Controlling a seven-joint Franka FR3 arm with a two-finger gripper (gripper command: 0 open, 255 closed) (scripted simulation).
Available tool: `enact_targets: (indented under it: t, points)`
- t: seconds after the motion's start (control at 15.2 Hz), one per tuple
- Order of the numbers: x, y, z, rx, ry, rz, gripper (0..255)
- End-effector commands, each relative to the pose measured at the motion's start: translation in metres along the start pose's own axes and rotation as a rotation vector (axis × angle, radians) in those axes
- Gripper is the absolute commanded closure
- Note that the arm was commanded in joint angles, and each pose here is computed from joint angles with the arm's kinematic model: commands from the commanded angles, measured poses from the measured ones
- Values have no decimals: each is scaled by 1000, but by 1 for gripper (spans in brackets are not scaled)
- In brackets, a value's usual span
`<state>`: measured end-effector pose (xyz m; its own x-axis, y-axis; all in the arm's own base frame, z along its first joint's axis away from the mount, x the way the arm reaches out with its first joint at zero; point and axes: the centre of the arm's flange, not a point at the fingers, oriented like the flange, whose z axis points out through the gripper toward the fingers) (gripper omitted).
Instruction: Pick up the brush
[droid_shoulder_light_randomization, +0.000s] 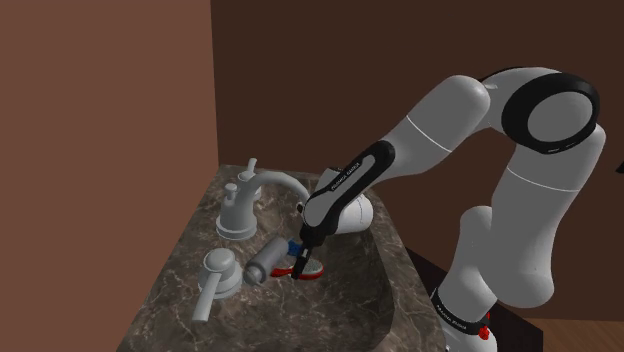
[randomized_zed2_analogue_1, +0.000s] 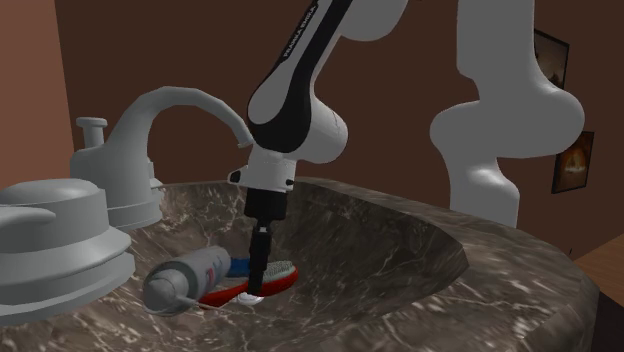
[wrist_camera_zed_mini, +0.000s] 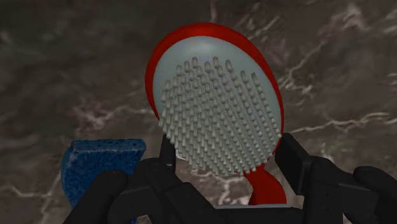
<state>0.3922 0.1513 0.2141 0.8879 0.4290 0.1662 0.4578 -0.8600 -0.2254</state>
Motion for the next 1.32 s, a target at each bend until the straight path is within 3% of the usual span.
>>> enact_targets:
  t: [0.0, 0.2, 1.25]
  points:
    - [-1, -1, 2, 2, -5, 0, 255]
    - [-1, 0, 1, 1, -5, 0, 255]
    - [12, -18, -76, 1, -5, 0, 255]
